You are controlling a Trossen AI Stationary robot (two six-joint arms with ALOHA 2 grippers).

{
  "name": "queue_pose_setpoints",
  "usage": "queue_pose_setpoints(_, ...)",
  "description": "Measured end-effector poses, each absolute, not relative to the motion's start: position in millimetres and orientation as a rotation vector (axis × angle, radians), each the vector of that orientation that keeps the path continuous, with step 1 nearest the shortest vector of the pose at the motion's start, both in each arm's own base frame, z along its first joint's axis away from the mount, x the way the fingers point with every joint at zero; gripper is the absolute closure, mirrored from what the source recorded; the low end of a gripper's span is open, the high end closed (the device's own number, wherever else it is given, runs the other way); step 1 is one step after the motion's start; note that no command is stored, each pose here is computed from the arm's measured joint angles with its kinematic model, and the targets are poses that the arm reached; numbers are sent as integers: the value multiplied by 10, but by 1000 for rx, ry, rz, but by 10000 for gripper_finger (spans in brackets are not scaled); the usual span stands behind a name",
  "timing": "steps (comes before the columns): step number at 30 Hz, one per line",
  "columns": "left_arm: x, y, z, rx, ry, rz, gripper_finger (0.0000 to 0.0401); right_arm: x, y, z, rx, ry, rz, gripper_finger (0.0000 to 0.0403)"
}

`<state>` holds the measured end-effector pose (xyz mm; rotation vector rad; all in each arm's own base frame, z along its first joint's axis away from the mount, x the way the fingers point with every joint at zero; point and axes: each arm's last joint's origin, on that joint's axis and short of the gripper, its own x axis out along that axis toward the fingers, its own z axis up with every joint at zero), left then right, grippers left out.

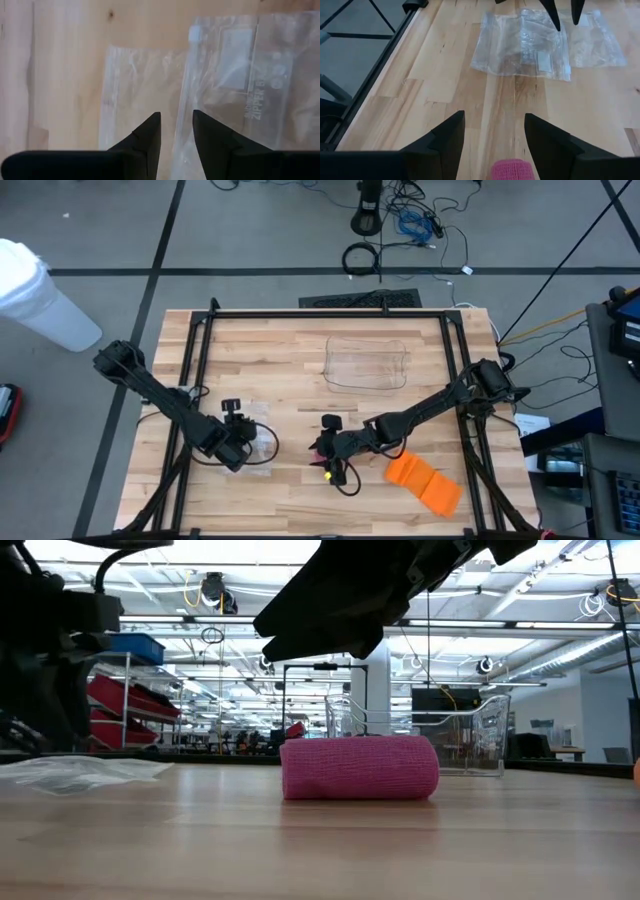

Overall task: Roll bandage
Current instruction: Open the top transparent zip bag

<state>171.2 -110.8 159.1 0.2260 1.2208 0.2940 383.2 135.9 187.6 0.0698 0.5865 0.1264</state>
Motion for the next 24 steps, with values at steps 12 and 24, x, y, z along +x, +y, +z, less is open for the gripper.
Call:
queue_pose_setpoints(12, 1692, -1061, 1414, 168, 1228, 241, 283, 3833, 1358, 1875, 70, 586, 126, 211)
queue_pose_setpoints(24, 1698, -1044, 1405, 150, 1238, 243, 383, 3835, 1356, 1873, 70, 586, 126, 211)
